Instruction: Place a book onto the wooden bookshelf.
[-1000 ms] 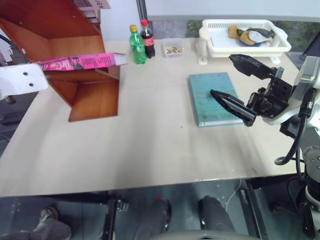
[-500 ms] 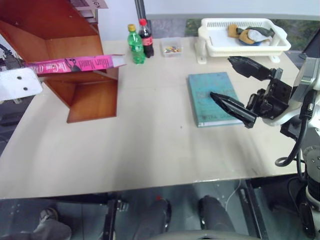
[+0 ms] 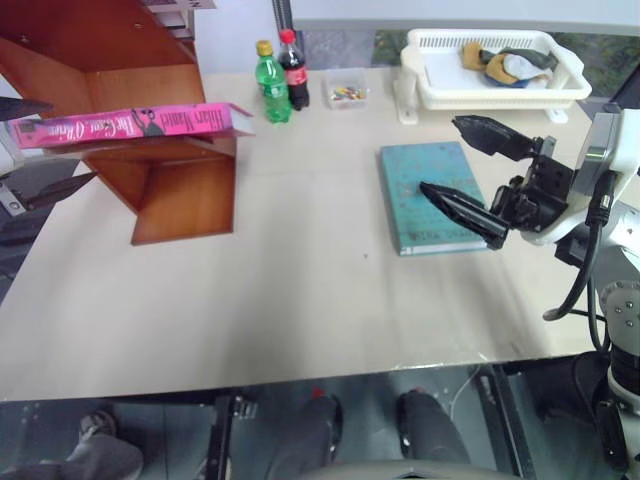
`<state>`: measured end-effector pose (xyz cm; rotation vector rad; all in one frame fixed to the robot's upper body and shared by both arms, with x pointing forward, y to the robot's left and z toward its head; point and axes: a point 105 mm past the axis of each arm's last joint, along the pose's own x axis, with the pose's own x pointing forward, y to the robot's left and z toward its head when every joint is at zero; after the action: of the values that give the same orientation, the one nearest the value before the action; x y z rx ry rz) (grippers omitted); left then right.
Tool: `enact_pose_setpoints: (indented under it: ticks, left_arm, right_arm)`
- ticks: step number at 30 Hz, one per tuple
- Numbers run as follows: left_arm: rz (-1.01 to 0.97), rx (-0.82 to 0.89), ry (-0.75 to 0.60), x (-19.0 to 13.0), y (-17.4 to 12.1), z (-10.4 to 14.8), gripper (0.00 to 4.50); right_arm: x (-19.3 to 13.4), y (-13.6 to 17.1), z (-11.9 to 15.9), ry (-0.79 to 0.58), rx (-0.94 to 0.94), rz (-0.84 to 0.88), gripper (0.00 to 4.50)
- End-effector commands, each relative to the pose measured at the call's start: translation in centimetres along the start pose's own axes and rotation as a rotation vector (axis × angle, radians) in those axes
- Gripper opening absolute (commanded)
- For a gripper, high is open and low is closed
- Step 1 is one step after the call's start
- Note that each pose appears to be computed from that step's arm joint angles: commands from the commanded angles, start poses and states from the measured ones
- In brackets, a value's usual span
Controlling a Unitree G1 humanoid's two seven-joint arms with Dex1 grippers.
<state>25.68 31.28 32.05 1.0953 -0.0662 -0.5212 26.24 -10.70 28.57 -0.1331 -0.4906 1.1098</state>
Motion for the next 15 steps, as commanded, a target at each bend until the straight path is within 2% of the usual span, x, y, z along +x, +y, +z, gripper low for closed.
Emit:
enact_pose_setpoints:
  ticks: [1, 3, 6, 10, 13, 15]
  left_arm:
    - [-0.045, -0.054, -0.171, 0.3, -0.7, 4.2, 4.12]
    - [-0.076, -0.083, -0.213, 0.7, -1.3, 5.3, 4.12]
    - [-0.166, -0.192, -0.302, 1.8, -3.0, 6.8, 3.43]
    - [-0.213, -0.372, -0.344, 6.8, -9.8, 6.5, 1.6]
    - [-0.032, -0.55, -0.395, 10.6, -12.5, 6.9, 0.11]
    - [0.144, -0.615, -0.38, 12.7, -12.6, 6.8, 0.04]
  right_arm:
    - [0.3, 0.1, 1.1, -0.023, -0.038, 0.02, 4.5]
    - [0.3, 0.1, 1.2, -0.019, -0.04, 0.022, 4.5]
    - [0.3, 0.0, 1.3, -0.01, -0.047, 0.019, 4.5]
    - [0.2, 0.1, 1.4, 0.008, -0.058, 0.002, 4.5]
    - [0.0, 0.2, 1.5, 0.027, -0.075, -0.009, 4.5]
    - [-0.2, 0.2, 1.7, 0.035, -0.084, -0.022, 4.5]
